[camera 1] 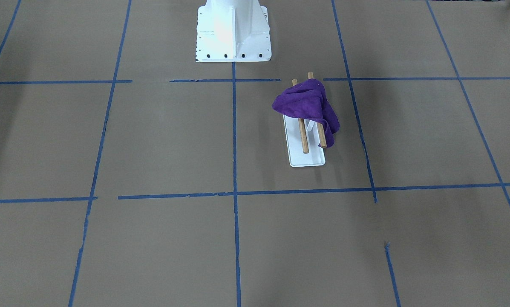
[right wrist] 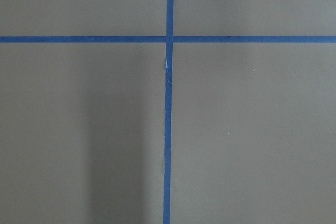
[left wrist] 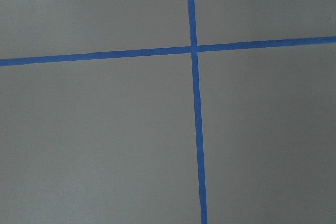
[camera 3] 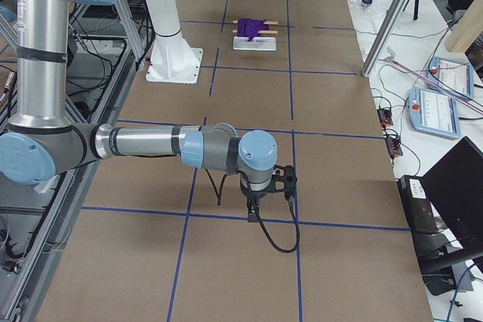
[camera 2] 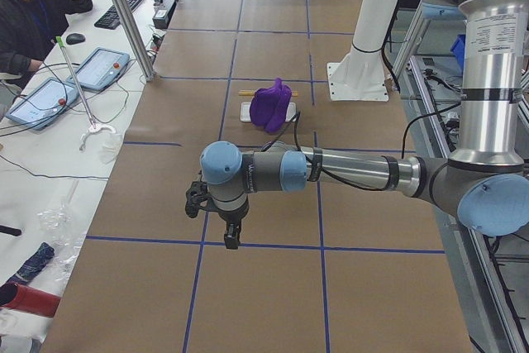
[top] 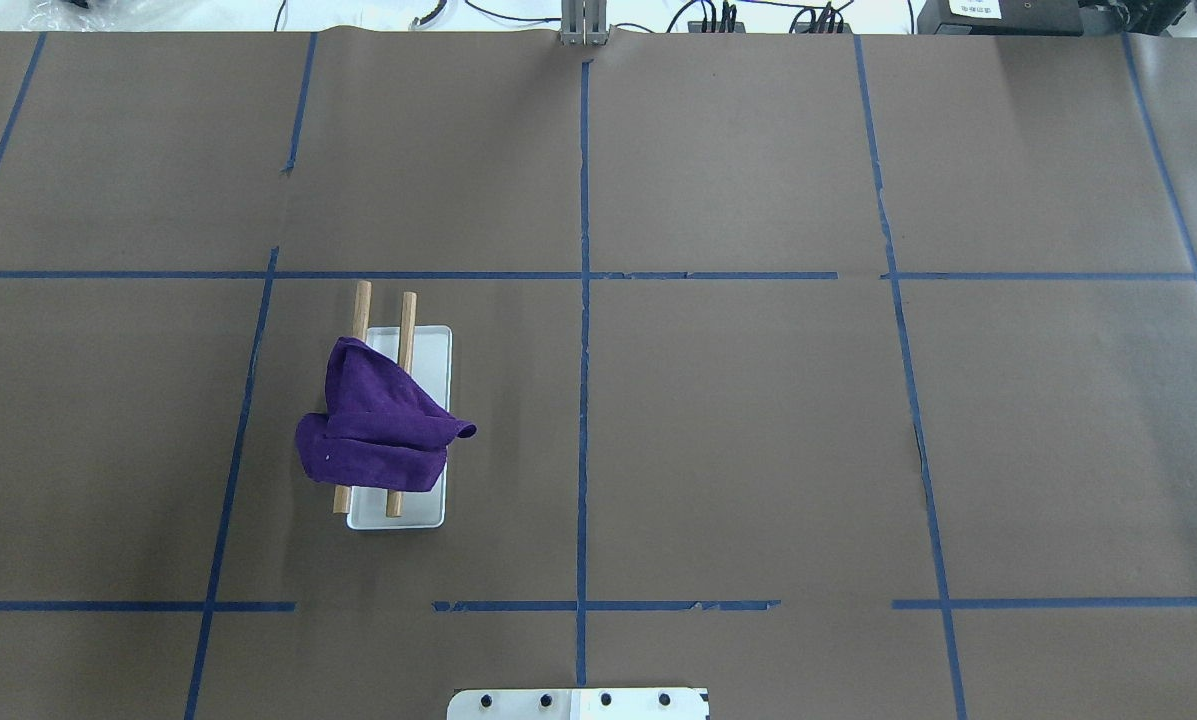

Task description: Hang towel on rack

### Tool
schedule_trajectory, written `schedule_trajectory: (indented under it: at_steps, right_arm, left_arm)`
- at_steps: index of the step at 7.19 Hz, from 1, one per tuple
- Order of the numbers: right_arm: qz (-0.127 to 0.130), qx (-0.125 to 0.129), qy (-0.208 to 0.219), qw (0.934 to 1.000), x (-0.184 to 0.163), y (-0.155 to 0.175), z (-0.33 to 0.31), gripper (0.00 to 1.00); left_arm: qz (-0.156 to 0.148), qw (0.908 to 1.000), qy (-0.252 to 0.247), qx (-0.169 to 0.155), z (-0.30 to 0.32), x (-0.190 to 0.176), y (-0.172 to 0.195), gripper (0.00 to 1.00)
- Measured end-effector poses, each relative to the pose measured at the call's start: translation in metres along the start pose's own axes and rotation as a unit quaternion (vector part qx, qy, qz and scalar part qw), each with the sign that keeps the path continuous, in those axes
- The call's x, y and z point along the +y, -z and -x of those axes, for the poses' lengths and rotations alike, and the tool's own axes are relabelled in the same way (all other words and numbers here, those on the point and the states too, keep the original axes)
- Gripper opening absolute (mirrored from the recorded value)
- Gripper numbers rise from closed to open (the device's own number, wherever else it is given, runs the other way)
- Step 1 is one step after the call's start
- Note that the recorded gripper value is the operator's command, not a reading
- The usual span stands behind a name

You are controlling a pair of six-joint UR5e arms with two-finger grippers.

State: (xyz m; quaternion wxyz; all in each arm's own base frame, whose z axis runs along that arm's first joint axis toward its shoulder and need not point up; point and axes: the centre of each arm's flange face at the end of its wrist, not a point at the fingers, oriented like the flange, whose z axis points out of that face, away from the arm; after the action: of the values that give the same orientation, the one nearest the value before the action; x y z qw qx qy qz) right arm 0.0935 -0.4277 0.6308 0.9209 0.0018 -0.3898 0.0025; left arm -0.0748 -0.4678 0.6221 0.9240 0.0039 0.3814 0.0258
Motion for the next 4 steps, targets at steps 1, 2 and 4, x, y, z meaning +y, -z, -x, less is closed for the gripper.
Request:
schedule_trajectory:
  at_steps: [1, 2, 4]
  right_arm:
    - [0.002, 0.002, -0.003, 1.0000, 0.0017, -0.0021, -0.0024, 1.00]
    - [0.004, 0.002, -0.004, 1.0000, 0.0025, -0.0032, -0.0035, 1.00]
    - [0.004, 0.002, -0.004, 1.0000, 0.0022, -0.0032, -0.0036, 1.00]
  left_arm:
    - [0.000, 1.0000, 0.001, 0.000, -0.0004, -0.0003, 0.0000, 1.00]
    - [0.000, 1.0000, 0.001, 0.001, -0.0006, -0.0006, -0.0002, 1.00]
    - [-0.001, 1.0000, 0.001, 0.001, -0.0006, -0.0011, -0.0002, 1.00]
